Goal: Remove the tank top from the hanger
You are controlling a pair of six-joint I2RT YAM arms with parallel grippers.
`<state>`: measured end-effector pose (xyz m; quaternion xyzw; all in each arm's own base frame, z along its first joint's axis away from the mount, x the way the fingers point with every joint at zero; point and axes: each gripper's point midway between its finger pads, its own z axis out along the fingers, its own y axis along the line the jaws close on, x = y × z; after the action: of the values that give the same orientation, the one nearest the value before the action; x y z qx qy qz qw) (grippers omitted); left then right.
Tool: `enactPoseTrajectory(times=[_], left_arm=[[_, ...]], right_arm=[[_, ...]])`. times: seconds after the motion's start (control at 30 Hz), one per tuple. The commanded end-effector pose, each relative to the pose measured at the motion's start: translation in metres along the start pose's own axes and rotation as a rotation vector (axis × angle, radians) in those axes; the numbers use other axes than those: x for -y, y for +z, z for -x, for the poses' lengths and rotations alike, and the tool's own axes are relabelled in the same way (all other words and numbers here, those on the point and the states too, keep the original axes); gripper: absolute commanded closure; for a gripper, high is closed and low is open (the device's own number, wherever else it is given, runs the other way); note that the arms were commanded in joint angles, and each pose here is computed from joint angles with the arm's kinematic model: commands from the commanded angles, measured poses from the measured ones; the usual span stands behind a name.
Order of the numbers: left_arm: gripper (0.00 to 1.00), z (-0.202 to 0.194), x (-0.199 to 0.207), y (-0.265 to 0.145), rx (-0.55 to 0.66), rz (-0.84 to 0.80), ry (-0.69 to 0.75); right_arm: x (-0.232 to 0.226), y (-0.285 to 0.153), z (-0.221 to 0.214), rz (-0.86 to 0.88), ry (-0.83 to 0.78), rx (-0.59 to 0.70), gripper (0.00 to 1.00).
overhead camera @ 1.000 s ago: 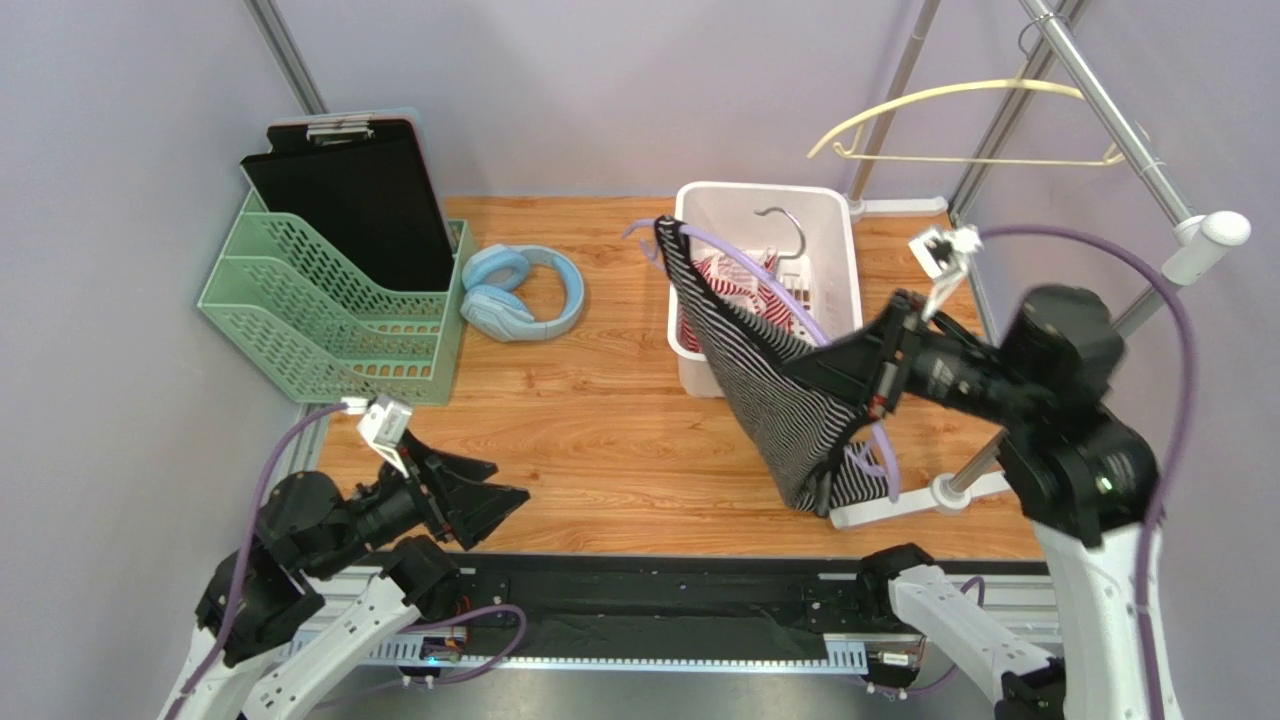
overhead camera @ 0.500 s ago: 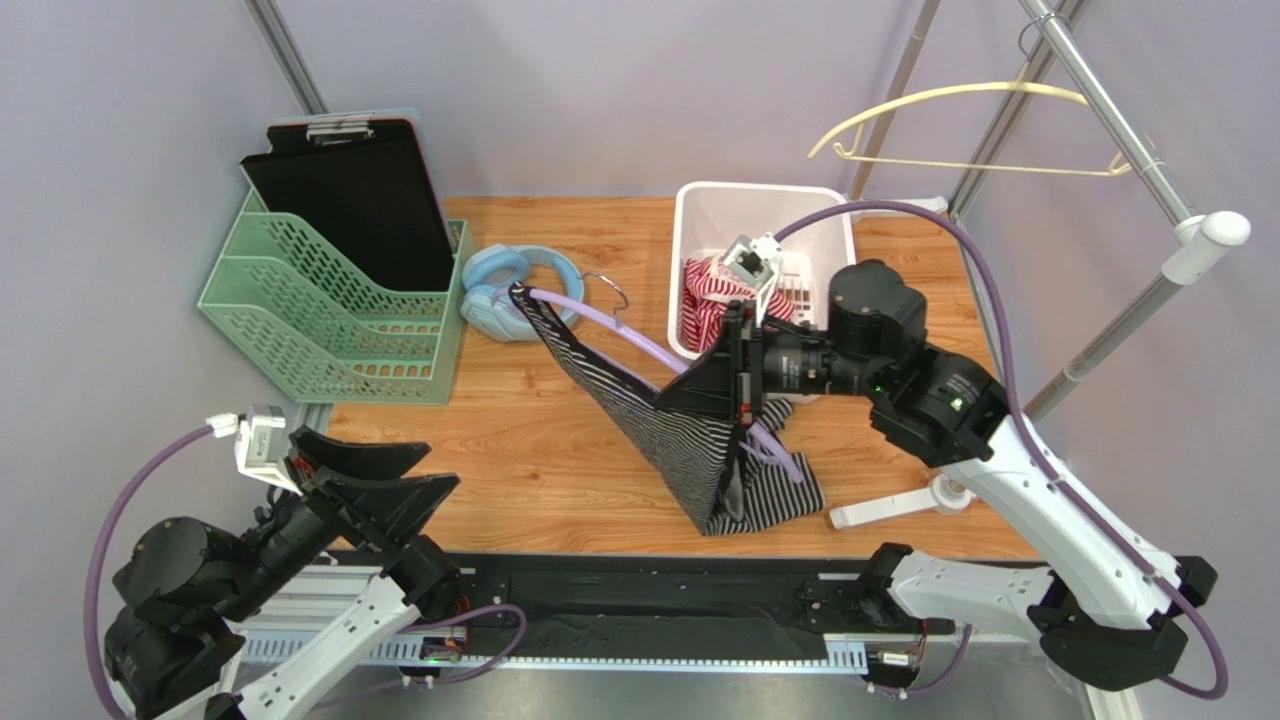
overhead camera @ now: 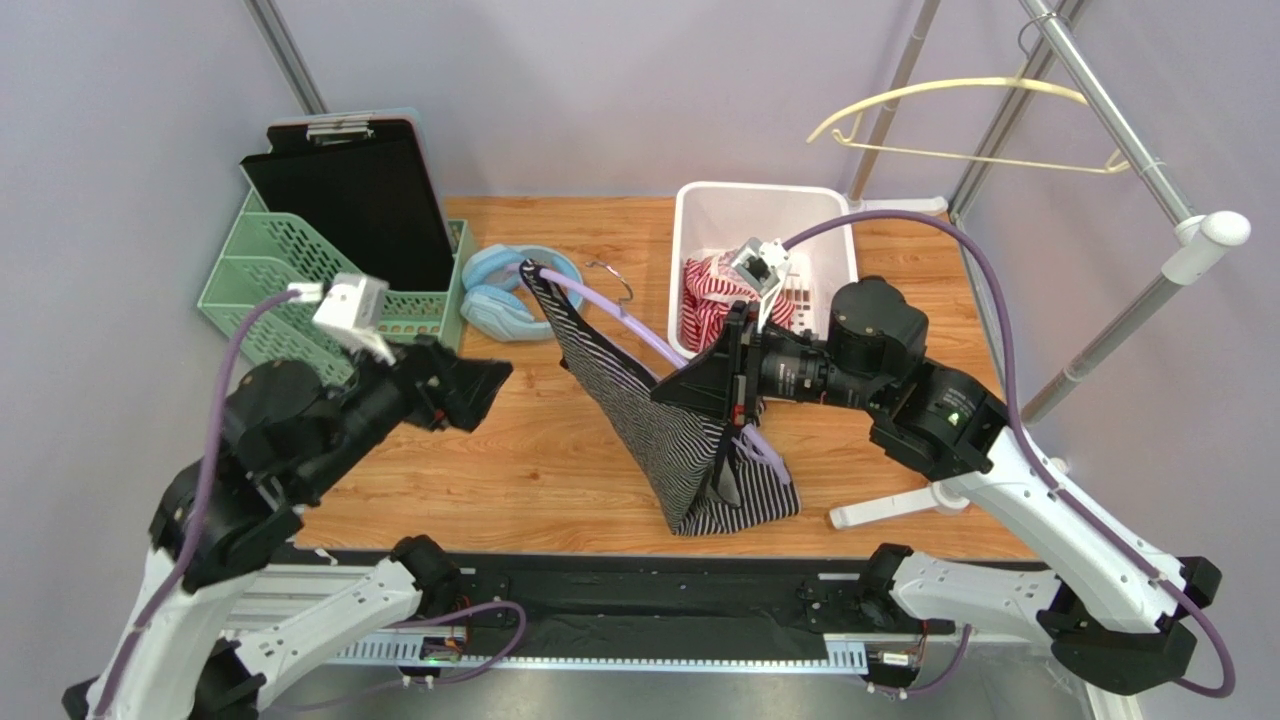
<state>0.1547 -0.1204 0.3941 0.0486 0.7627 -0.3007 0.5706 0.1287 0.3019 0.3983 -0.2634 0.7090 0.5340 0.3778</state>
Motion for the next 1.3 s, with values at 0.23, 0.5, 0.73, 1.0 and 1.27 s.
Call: enactPoseTrajectory(times=[0.23,0.5,0.73,1.0,1.27], left_arm=[[0.10,0.045,0.016,0.078,0.005,0.067,0.191],[0.26,0.042,0.021,0.105,-0.025,0.067,0.196],[0.39,0.047,0.028,0.112,-0.014,0.045,0.198],[0.28,0.040,0.049,0.108,-0.040,-0.073,0.174],[0.27,0.036,0.048,0.116,-0.041,-0.071,0.173]], right_arm=[[-0.020,-0.025,0.024,0.044,-0.051,0.155,1.00],[-0.022,-0.035,0.017,0.042,-0.038,0.156,1.00],[-0.023,-0.041,0.010,0.050,-0.035,0.142,1.00],[-0.013,-0.040,0.003,0.013,-0.025,0.131,1.00],[-0.016,-0.040,0.002,0.029,-0.006,0.123,1.00]])
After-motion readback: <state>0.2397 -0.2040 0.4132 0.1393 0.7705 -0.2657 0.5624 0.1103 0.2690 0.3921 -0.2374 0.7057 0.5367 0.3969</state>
